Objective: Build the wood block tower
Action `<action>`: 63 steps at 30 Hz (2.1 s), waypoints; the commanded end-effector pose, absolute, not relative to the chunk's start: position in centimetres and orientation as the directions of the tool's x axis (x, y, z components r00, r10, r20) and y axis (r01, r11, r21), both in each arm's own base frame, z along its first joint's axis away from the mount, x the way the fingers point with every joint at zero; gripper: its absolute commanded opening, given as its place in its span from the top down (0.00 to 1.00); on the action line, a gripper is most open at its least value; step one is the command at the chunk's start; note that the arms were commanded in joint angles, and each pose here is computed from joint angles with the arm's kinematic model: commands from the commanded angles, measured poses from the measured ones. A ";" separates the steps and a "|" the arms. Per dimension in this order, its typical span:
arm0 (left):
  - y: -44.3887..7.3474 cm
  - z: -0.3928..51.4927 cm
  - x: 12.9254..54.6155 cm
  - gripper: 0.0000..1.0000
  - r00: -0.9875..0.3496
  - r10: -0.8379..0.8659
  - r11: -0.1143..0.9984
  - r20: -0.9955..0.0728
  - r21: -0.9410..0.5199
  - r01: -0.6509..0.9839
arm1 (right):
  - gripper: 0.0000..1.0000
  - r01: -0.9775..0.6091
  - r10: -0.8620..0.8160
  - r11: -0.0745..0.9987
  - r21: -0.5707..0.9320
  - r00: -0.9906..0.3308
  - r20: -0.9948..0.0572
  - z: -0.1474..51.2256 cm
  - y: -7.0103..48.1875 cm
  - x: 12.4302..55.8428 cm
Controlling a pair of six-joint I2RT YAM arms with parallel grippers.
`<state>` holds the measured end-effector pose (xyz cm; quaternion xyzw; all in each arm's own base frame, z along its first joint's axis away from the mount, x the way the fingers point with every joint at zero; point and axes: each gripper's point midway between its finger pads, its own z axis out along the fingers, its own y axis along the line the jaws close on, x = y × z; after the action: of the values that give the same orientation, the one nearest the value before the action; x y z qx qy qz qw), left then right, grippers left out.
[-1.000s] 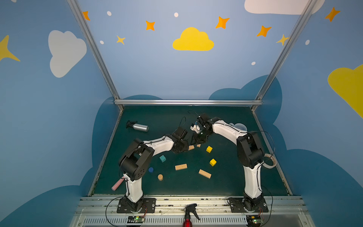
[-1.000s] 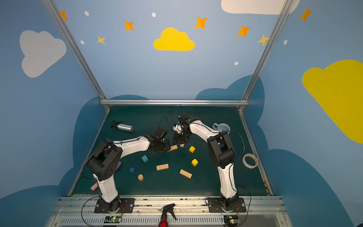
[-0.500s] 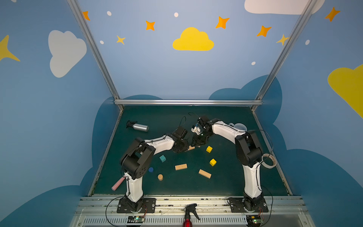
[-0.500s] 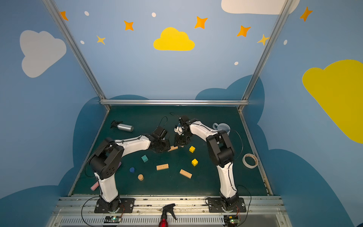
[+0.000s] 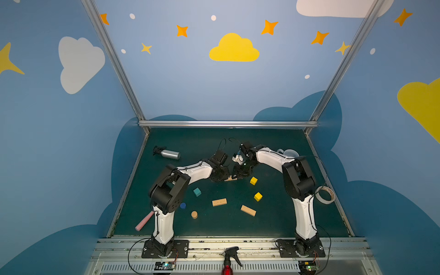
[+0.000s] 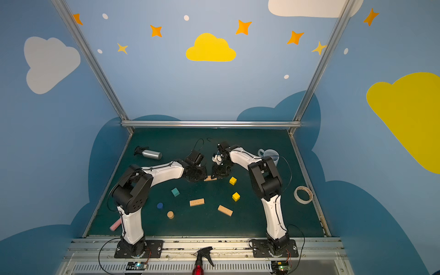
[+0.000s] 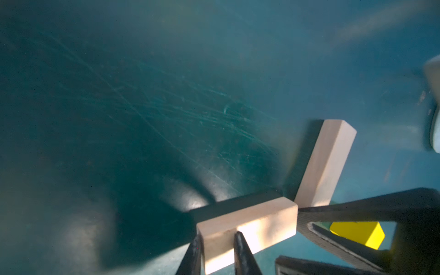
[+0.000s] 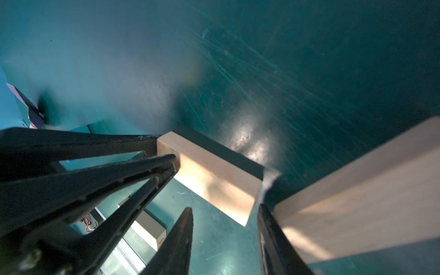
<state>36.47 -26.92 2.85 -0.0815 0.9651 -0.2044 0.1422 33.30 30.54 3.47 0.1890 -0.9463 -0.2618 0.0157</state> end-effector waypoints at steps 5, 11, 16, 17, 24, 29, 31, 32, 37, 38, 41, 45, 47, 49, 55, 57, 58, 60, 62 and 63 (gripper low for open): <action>-25.6 2.1 36.9 0.77 -0.949 -0.208 0.924 -0.237 -0.365 -0.111 | 0.64 -0.319 -0.346 0.791 0.522 -0.937 -0.048 2.9 30.7 33.3; -26.1 2.2 37.5 0.80 -0.953 -0.199 0.921 -0.230 -0.375 -0.102 | 0.71 -0.305 -0.337 0.791 0.531 -0.941 -0.039 2.8 31.0 33.3; -26.4 1.9 37.8 0.80 -0.955 -0.195 0.920 -0.224 -0.380 -0.099 | 0.71 -0.299 -0.330 0.793 0.531 -0.943 -0.039 2.7 31.1 33.5; -26.5 1.9 38.0 0.80 -0.955 -0.195 0.918 -0.225 -0.384 -0.097 | 0.72 -0.298 -0.329 0.793 0.532 -0.943 -0.039 2.7 31.2 33.5; -27.1 2.1 38.9 0.80 -0.956 -0.189 0.914 -0.224 -0.395 -0.088 | 0.75 -0.294 -0.317 0.797 0.527 -0.947 -0.048 2.9 31.5 34.3; -27.2 2.3 39.7 0.80 -0.954 -0.190 0.914 -0.231 -0.398 -0.086 | 0.75 -0.292 -0.318 0.800 0.523 -0.947 -0.043 2.9 31.6 34.6; -27.1 2.5 39.9 0.80 -0.953 -0.193 0.913 -0.233 -0.399 -0.087 | 0.75 -0.290 -0.314 0.803 0.521 -0.948 -0.045 2.9 31.6 34.7; -27.1 2.5 40.0 0.80 -0.953 -0.193 0.913 -0.235 -0.399 -0.086 | 0.75 -0.292 -0.315 0.803 0.520 -0.948 -0.046 2.9 31.6 34.8; -27.1 2.8 40.8 0.79 -0.950 -0.194 0.912 -0.244 -0.402 -0.083 | 0.75 -0.287 -0.310 0.805 0.519 -0.950 -0.044 2.8 31.7 35.0; -27.1 2.8 41.0 0.79 -0.950 -0.194 0.913 -0.244 -0.399 -0.084 | 0.75 -0.286 -0.309 0.807 0.517 -0.950 -0.043 2.8 31.7 35.1; -27.1 3.0 41.2 0.79 -0.951 -0.190 0.914 -0.244 -0.397 -0.081 | 0.74 -0.285 -0.306 0.809 0.513 -0.951 -0.046 2.8 31.7 35.4; -27.0 3.3 41.3 0.78 -0.949 -0.196 0.912 -0.247 -0.401 -0.084 | 0.74 -0.288 -0.306 0.812 0.508 -0.951 -0.050 2.8 31.8 35.8; -26.9 3.3 41.3 0.78 -0.949 -0.197 0.912 -0.247 -0.400 -0.085 | 0.73 -0.291 -0.308 0.814 0.503 -0.950 -0.051 2.8 31.8 36.0; -26.8 3.2 41.3 0.77 -0.950 -0.196 0.914 -0.243 -0.397 -0.087 | 0.73 -0.290 -0.308 0.816 0.500 -0.950 -0.049 2.9 31.8 36.1; -26.4 2.9 41.3 0.73 -0.951 -0.197 0.917 -0.239 -0.387 -0.093 | 0.72 -0.287 -0.303 0.821 0.494 -0.952 -0.051 2.9 31.5 36.6; -26.3 3.0 41.5 0.71 -0.950 -0.199 0.917 -0.242 -0.388 -0.093 | 0.72 -0.286 -0.303 0.821 0.494 -0.952 -0.047 3.0 31.5 36.5; -26.2 3.0 41.7 0.69 -0.949 -0.198 0.918 -0.246 -0.387 -0.091 | 0.72 -0.282 -0.301 0.821 0.496 -0.953 -0.044 3.0 31.5 36.5; -26.2 3.1 41.9 0.69 -0.948 -0.196 0.919 -0.252 -0.384 -0.088 | 0.68 -0.280 -0.298 0.823 0.494 -0.954 -0.043 3.0 31.4 36.5; -26.2 3.4 42.2 0.67 -0.947 -0.191 0.921 -0.257 -0.382 -0.082 | 0.66 -0.280 -0.296 0.824 0.493 -0.954 -0.047 3.1 31.4 36.5; -26.1 3.4 42.3 0.66 -0.947 -0.189 0.922 -0.259 -0.378 -0.080 | 0.64 -0.280 -0.294 0.825 0.491 -0.954 -0.049 3.1 31.3 36.5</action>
<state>41.71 -26.32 3.32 -0.0764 0.9679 -0.1905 0.1451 36.50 31.64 3.29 0.1530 -0.9535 -0.2596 0.0098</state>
